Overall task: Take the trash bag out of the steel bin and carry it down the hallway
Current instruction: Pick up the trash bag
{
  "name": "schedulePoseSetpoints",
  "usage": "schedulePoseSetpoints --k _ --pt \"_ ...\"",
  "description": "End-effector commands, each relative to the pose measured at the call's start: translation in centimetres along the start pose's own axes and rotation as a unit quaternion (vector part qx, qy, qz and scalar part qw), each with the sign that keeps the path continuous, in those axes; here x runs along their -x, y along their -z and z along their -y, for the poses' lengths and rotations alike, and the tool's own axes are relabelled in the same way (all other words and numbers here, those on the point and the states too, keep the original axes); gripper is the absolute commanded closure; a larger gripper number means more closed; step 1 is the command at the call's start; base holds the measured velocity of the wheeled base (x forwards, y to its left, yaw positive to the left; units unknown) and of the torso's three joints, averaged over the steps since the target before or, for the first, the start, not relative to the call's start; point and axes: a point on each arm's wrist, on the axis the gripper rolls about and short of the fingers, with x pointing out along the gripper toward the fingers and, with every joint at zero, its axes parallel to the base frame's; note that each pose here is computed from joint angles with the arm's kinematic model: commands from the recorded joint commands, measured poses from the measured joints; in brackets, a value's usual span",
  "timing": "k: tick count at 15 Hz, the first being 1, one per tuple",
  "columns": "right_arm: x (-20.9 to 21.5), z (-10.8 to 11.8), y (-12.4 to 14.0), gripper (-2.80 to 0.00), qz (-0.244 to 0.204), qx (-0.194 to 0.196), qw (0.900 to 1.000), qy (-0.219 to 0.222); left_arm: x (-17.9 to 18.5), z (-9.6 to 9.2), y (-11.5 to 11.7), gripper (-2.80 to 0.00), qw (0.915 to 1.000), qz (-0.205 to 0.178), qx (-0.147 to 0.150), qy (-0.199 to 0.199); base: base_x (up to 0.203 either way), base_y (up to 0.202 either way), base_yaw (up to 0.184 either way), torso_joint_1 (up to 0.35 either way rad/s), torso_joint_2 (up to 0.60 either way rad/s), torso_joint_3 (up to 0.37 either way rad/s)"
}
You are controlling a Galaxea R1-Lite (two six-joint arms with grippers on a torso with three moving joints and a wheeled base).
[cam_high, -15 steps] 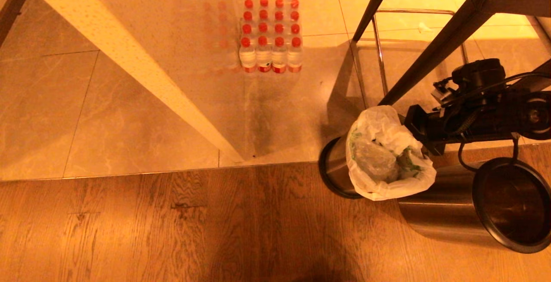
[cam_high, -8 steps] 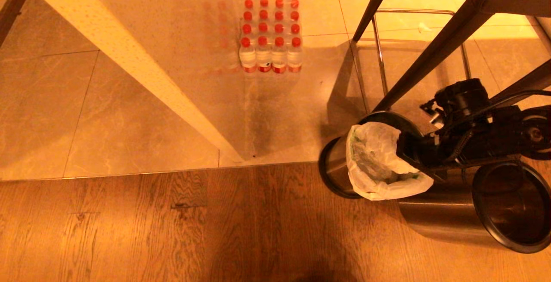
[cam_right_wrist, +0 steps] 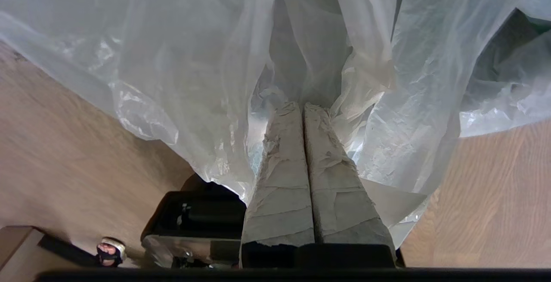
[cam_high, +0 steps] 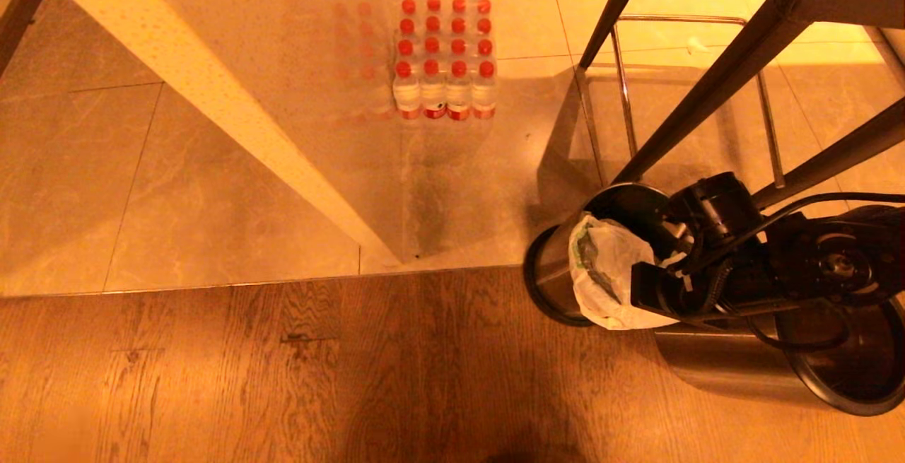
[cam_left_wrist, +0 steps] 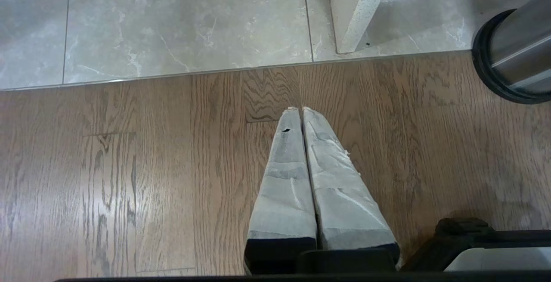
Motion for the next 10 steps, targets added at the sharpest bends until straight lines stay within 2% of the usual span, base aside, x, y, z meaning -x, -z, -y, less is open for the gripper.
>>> schedulePoseSetpoints --k 1,7,10 --pt "0.0 -0.4 -0.2 0.0 0.003 0.001 1.0 -0.004 0.0 0.0 0.0 0.0 1.0 0.0 0.0 0.0 0.0 0.0 0.0 0.0 0.0 0.0" --pt "7.8 -1.0 -2.0 0.0 0.106 0.013 0.993 -0.059 0.0 0.0 0.0 0.0 1.0 0.0 -0.001 0.0 0.0 0.0 0.0 0.0 0.0 0.0" --pt "11.6 -0.6 -1.9 0.0 0.155 0.017 0.986 -0.053 0.0 0.0 0.0 0.0 1.0 0.0 -0.001 0.0 0.0 0.0 0.0 0.0 0.0 0.0"
